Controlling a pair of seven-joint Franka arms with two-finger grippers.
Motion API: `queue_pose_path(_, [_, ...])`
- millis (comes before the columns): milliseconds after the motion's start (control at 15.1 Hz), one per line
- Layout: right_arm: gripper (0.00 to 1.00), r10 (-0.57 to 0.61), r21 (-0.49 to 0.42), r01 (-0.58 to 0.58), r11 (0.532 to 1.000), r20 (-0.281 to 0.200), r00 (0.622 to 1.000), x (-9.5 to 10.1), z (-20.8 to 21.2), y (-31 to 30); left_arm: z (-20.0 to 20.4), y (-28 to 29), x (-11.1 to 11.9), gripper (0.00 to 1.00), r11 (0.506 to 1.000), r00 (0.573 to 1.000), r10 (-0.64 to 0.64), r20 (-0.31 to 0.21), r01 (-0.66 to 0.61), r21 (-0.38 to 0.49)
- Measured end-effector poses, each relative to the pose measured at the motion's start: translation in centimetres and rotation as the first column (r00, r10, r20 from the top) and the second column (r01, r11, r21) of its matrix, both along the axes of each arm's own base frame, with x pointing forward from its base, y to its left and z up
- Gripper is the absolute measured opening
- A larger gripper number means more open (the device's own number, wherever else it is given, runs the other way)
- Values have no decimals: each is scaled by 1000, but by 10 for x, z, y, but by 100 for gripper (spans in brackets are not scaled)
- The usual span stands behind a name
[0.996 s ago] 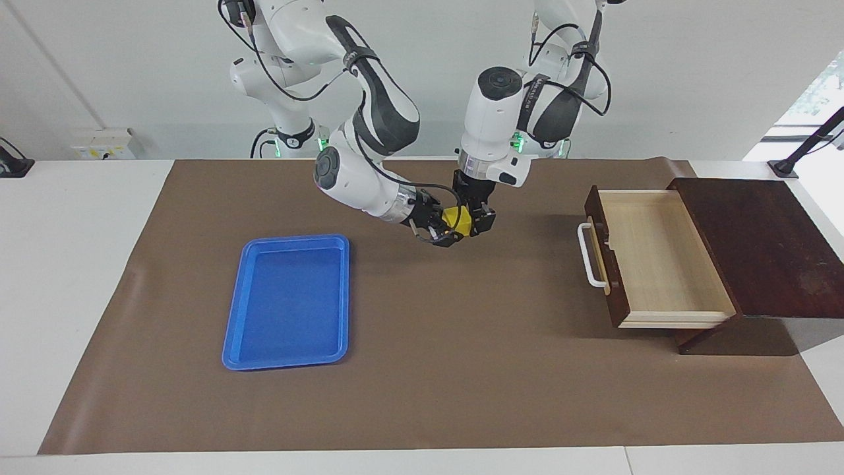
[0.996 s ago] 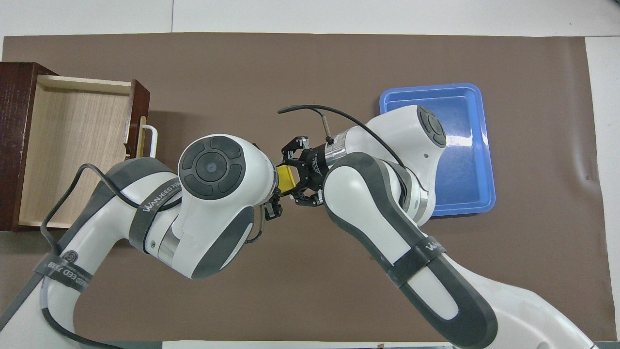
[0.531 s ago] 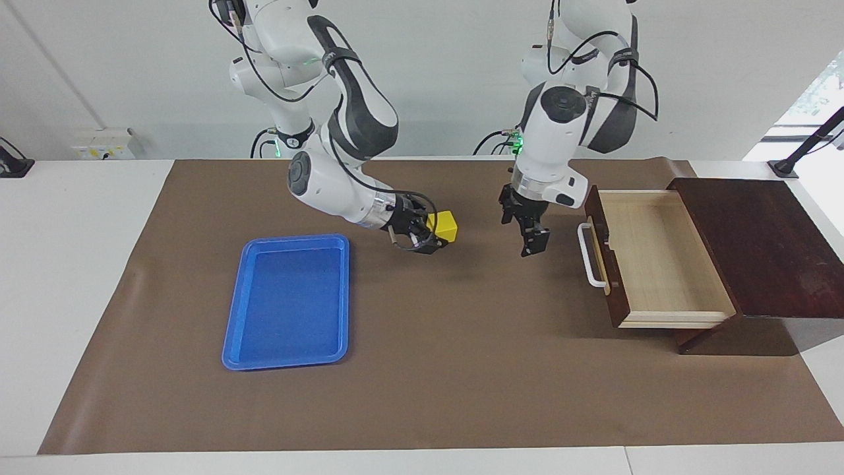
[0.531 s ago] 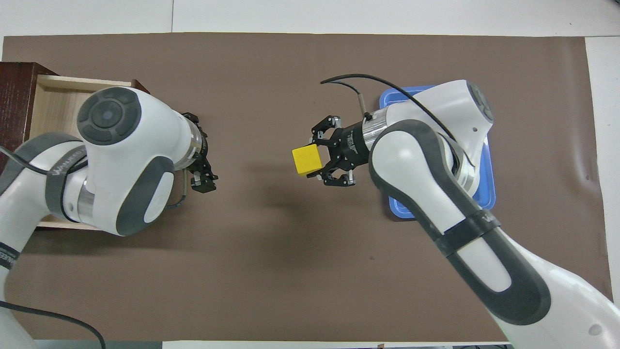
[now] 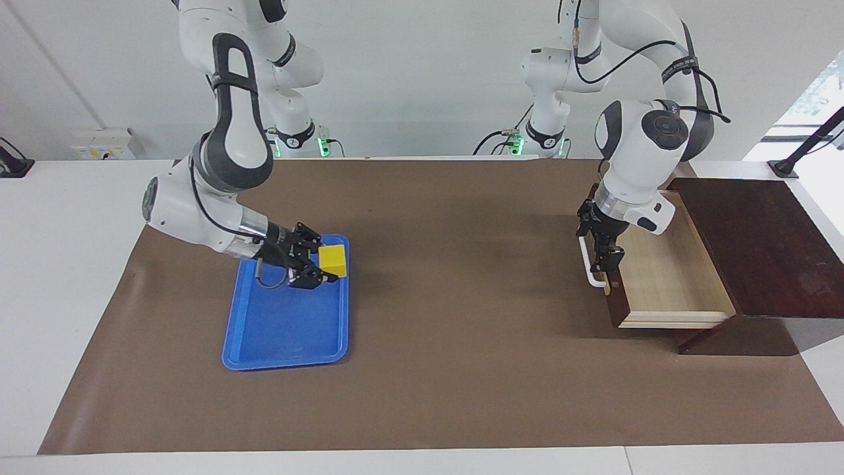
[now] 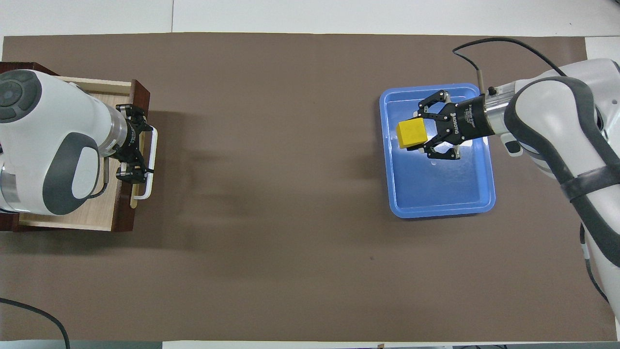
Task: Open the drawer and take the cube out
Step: 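Carry the cube to the tray while the left gripper pushes the drawer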
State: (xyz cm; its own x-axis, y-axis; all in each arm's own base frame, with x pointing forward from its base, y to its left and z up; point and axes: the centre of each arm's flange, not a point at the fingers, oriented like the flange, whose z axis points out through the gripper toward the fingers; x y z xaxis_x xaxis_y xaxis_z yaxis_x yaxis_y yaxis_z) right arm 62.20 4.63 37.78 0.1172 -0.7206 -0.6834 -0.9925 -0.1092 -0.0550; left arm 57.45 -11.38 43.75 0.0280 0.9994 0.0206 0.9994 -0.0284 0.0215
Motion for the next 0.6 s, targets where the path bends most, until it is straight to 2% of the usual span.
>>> queue_pose_path(266, [56,17,1,-17,1000,33,999,-19,-42,-66,2,9,3,100,997,999,-27,19,26,68])
queue_pose_path(598, [56,30,-46,-29,999,33,999,-43,-97,-79,8,37,9,100,994,998,-47,29,44,100])
